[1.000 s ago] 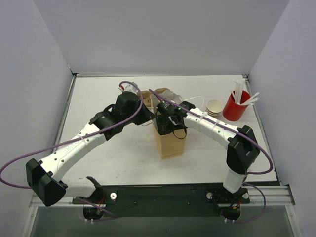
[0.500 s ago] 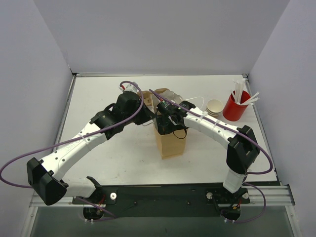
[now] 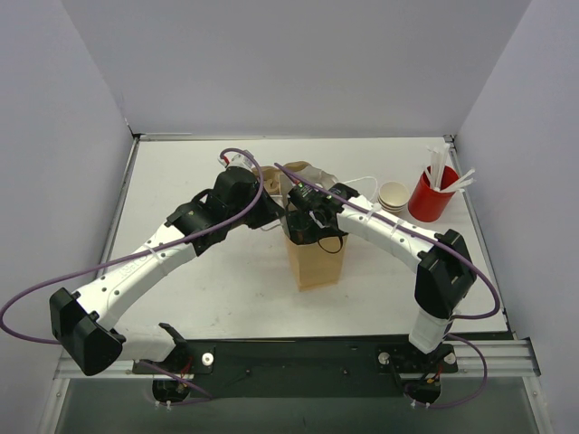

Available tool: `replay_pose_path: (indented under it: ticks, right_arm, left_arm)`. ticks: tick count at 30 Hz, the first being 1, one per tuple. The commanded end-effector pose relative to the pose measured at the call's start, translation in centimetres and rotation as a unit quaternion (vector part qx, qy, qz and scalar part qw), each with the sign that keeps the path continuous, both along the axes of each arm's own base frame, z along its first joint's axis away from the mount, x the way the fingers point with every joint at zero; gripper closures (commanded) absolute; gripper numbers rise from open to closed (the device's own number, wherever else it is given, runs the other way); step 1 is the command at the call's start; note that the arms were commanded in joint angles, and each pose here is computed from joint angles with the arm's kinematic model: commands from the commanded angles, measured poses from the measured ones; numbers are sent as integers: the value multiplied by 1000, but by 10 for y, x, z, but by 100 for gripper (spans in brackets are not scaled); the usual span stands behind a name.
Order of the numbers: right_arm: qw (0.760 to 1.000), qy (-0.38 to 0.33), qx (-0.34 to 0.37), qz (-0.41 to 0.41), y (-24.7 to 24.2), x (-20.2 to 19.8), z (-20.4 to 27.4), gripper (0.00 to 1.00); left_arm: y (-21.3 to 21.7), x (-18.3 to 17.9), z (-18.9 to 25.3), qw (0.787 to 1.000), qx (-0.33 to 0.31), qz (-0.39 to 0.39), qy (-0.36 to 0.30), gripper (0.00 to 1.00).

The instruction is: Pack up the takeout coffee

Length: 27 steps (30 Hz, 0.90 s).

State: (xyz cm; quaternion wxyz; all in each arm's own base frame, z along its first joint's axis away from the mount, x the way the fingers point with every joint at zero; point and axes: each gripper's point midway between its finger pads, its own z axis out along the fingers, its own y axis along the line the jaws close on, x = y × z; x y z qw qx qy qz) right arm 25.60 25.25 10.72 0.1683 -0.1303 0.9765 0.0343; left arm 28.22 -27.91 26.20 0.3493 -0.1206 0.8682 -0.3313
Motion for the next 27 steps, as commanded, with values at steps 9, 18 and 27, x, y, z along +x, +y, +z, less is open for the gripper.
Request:
replay_pose_path:
  ticks: [9,18,27]
  right_arm:
    - [999,16,-49,-3,-23,-10,4,12]
    - [999,12,-48,-5,-24,-9,8,8]
    - [999,5,-44,-8,-23,-7,15,7]
  left_arm:
    - [-2,5,14,1000,-6,-1,-15,100]
    - [-1,6,14,1000,-5,0,-14,100]
    - [0,6,14,1000,-3,3,-13,100]
